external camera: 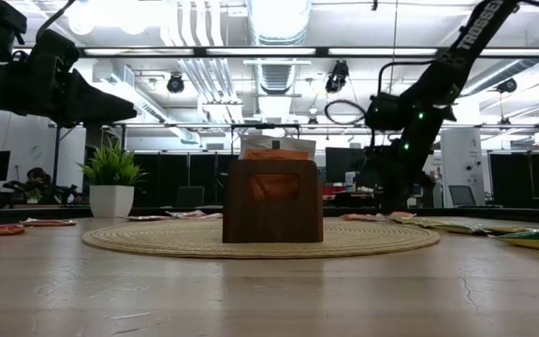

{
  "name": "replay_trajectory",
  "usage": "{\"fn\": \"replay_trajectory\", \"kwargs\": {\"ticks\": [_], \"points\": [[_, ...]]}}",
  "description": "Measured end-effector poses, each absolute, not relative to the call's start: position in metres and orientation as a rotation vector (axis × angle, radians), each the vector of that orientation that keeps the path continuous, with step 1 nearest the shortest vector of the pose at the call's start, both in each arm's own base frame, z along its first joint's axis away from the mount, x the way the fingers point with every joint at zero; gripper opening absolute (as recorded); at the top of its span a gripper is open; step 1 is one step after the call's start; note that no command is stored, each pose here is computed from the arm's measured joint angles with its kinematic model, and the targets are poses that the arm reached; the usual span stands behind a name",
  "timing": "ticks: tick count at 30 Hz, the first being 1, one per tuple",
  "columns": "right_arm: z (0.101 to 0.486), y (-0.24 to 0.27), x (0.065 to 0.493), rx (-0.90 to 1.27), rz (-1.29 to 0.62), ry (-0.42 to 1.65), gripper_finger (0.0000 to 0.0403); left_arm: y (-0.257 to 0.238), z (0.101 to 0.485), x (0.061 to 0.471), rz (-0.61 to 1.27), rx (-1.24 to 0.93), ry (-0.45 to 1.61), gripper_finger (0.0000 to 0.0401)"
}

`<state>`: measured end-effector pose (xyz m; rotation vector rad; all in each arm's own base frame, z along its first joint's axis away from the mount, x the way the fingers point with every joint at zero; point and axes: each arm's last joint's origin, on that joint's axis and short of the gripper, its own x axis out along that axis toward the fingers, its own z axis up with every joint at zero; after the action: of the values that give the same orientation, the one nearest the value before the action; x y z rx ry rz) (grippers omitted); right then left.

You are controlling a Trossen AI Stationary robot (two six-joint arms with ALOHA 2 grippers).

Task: Pick & Place Tea
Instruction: Put the middle white tea bag into the bottom section of the wooden organizer

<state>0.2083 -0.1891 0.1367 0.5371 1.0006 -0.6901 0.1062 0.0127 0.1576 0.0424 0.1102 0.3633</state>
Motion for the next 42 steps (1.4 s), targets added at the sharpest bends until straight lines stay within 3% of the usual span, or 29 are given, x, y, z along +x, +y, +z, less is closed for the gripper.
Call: {"fn": "replay_trajectory", "kwargs": {"ticks": [9,24,42], "points": [[0.169,-0.171,0.209,0.438,-0.619,0.953,0.0008,0.013,0.158,0.106,0.363,0.042,0.110,0.0202],[0.173,-0.165,0.213,0.398,-0.581,0.943,0.0014,0.013,0.158,0.106,0.363,0.042,0.110,0.0202],[0.170,-0.168,0.213,0.467,-0.687,0.924,0.0179,0.013,0.157,0.106,0.364,0.042,0.111,0.0202]]}}
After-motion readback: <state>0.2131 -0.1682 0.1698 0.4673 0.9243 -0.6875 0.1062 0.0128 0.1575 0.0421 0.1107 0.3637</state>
